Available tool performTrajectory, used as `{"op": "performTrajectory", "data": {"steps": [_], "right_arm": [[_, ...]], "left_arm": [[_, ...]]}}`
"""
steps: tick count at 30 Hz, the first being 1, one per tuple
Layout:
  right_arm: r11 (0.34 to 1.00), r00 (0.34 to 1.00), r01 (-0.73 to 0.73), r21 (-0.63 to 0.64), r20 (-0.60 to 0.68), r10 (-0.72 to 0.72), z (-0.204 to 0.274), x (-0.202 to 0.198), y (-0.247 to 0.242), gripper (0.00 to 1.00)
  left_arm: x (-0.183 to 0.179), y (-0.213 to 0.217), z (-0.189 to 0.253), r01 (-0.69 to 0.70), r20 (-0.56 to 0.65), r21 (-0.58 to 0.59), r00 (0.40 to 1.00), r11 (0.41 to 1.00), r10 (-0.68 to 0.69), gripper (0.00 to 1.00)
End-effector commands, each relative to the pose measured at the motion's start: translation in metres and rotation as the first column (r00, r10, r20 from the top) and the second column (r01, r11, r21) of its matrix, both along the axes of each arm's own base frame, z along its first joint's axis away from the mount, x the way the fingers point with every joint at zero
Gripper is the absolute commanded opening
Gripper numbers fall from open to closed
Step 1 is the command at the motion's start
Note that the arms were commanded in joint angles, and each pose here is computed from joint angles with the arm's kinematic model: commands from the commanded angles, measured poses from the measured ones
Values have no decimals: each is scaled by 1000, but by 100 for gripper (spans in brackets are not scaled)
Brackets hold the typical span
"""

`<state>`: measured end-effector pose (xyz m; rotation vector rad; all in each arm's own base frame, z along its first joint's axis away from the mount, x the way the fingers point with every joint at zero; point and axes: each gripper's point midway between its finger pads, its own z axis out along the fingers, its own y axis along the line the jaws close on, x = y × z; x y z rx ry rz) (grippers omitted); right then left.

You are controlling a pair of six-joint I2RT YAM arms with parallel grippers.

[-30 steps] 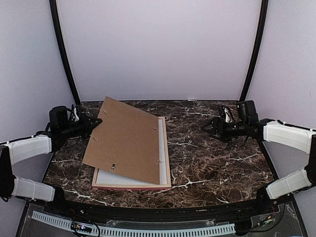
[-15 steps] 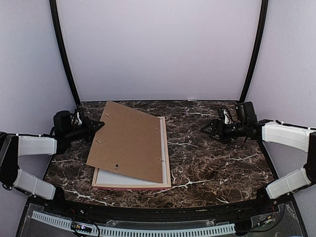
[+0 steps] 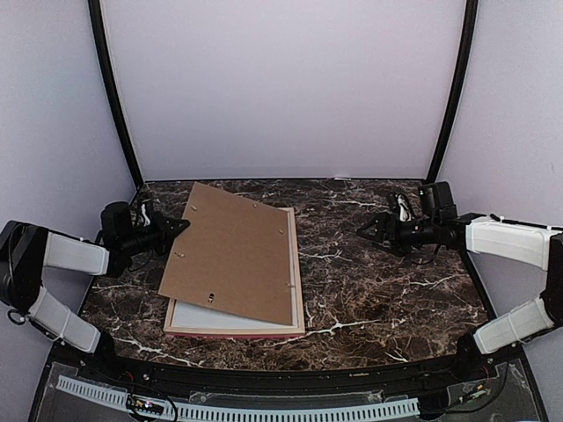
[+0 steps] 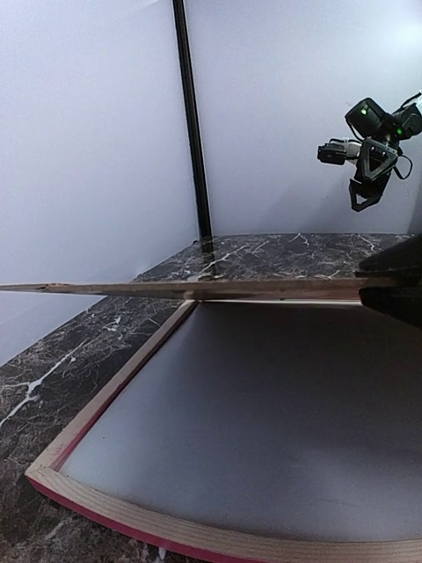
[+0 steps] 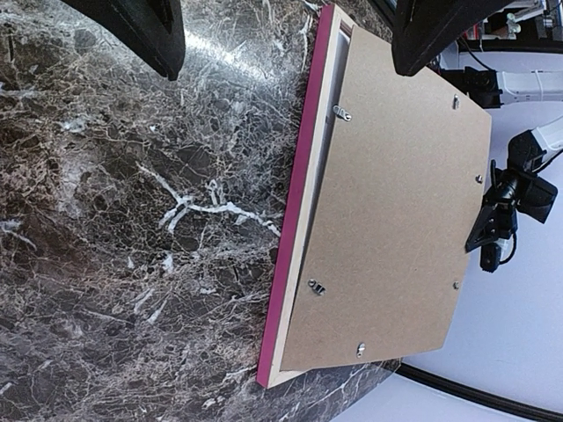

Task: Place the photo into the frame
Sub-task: Place the backboard with the photo.

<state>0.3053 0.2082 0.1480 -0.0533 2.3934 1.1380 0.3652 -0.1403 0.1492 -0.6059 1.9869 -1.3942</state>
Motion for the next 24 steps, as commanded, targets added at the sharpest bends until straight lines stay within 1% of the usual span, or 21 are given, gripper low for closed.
{"op": "performTrajectory", "data": {"steps": [1,15,24], "right_arm": [[1000,1000,-12,0,22,12,-2,2,1,82],[1000,1000,-12,-2,17,12,-4,4,2,82],[1000,1000,-12,-2,13,12,-5,4,2,82]], "left_arm": [[2,-4,22,30,93,-53,995,998,-25,0],[2,1,-3,5,58,6,998,1000,-5,0],[-6,-3,-15,-2,40,10,999,1000,2,0]]}}
